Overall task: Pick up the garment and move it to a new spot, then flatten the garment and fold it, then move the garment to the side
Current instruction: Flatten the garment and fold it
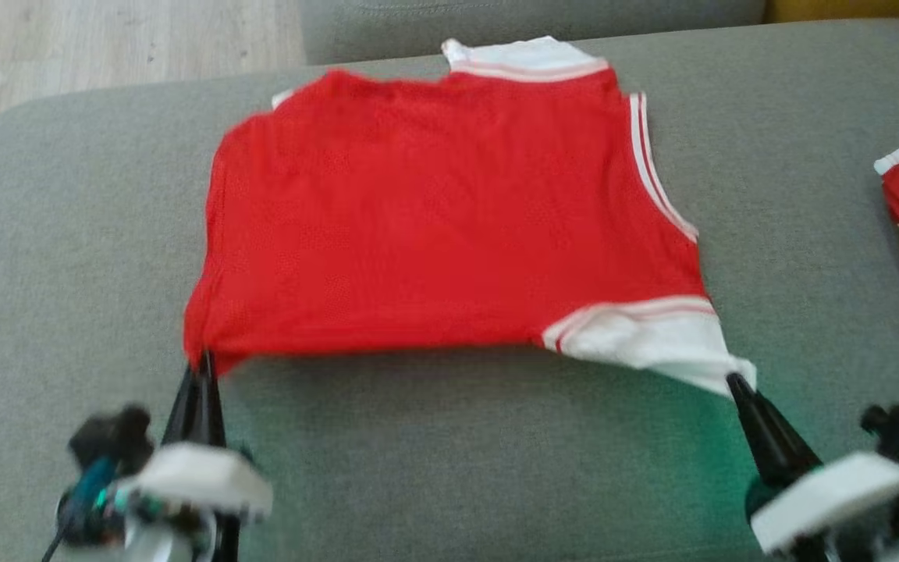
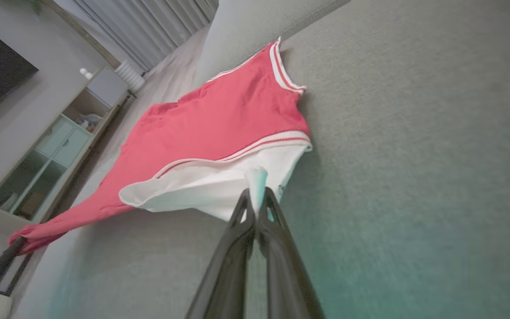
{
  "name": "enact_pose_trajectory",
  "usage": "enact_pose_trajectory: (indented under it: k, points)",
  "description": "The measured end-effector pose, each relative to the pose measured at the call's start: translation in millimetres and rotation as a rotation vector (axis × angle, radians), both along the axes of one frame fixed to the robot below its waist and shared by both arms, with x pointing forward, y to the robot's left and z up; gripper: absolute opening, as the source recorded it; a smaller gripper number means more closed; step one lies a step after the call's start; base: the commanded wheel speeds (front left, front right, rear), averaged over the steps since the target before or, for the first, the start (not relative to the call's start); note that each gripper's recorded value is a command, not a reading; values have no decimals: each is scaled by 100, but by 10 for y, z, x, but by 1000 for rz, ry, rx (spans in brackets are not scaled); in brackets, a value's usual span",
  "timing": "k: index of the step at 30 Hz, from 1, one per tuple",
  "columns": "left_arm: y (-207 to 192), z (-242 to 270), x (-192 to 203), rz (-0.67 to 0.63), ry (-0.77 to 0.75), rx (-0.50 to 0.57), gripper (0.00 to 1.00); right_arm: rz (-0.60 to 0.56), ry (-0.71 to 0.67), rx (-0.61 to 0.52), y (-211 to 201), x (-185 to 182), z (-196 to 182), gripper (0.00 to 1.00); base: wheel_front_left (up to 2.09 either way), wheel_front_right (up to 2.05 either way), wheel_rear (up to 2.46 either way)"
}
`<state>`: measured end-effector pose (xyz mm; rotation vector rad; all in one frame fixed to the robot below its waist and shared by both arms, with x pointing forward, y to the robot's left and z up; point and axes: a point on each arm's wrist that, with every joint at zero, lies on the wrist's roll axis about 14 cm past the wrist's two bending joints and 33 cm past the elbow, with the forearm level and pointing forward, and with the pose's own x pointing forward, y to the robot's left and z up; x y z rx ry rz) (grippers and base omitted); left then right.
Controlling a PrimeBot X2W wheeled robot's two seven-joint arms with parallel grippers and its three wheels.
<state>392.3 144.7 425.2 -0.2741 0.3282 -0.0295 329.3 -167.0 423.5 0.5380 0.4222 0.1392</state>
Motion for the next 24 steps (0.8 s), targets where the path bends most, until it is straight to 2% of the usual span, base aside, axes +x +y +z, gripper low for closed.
enact_pose_trajectory:
  k: [6, 9, 14, 18, 24]
  points:
    - [92, 348, -556, 23, 65, -9, 0, 4, 39, -10, 110, -301, 342, 0, 0, 0, 0]
    - [113, 446, -617, 12, 83, -3, 0, 19, 59, -43, 83, -314, 419, 0, 0, 0, 0]
    - [22, 361, -610, -24, 161, -91, 0, 35, 119, -73, 42, -270, 319, 0, 0, 0, 0]
    - [64, 104, -517, -32, 254, -131, 0, 42, 142, -68, 45, -26, 187, 0, 0, 0, 0]
    - [80, -85, -80, -65, 294, -153, 0, 102, 22, -107, 135, 796, 325, 0, 0, 0, 0]
